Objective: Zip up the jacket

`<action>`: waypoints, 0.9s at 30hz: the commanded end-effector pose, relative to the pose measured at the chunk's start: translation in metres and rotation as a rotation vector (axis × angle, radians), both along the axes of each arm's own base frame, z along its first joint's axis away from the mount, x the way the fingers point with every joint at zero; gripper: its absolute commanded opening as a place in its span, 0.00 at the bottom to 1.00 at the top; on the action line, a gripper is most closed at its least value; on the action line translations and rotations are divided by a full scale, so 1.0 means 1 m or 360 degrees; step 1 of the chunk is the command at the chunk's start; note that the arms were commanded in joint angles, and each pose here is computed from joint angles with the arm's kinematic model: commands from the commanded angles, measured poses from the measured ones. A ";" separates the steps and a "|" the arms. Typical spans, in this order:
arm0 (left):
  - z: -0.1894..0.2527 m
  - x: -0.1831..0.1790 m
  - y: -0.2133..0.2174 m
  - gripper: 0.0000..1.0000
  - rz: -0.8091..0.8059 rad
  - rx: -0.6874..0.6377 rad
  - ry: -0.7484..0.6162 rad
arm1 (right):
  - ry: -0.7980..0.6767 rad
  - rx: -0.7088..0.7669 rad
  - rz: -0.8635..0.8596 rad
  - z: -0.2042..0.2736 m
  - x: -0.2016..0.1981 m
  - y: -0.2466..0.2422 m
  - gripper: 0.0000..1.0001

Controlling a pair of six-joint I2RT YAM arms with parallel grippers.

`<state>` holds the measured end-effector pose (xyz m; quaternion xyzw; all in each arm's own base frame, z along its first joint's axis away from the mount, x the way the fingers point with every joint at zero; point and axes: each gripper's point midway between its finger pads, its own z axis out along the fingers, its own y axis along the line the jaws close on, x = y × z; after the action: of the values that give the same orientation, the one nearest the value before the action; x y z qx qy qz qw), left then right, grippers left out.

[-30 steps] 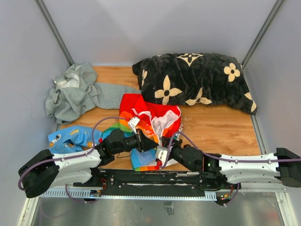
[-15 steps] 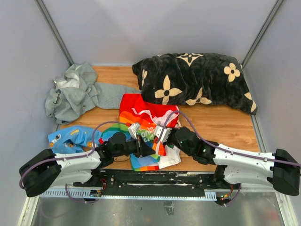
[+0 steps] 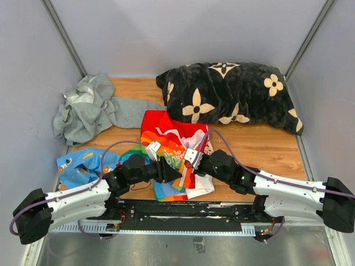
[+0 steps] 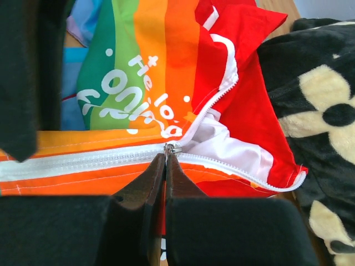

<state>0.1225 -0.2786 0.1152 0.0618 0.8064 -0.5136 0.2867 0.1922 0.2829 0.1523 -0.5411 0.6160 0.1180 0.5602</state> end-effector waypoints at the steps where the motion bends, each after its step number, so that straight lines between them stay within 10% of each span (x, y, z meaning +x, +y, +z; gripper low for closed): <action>1: 0.037 0.032 -0.003 0.44 0.0175 0.0004 -0.0150 | 0.0050 0.0132 0.0036 0.008 -0.005 0.002 0.01; 15: 0.014 0.069 -0.028 0.50 0.0153 0.0207 -0.0083 | 0.0050 0.0158 0.0031 0.012 -0.005 0.002 0.01; 22: 0.023 0.060 -0.031 0.02 0.0057 0.0153 -0.0129 | 0.0031 0.0148 -0.0056 0.016 0.005 0.000 0.01; 27: 0.028 0.048 -0.030 0.00 -0.0039 0.0158 -0.0133 | -0.0066 0.0099 -0.0359 0.034 0.034 -0.020 0.01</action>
<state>0.1777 -0.3062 0.1250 0.0758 0.8325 -0.4544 0.3078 0.1926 0.2791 0.1527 -0.5196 0.6329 0.1235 0.5606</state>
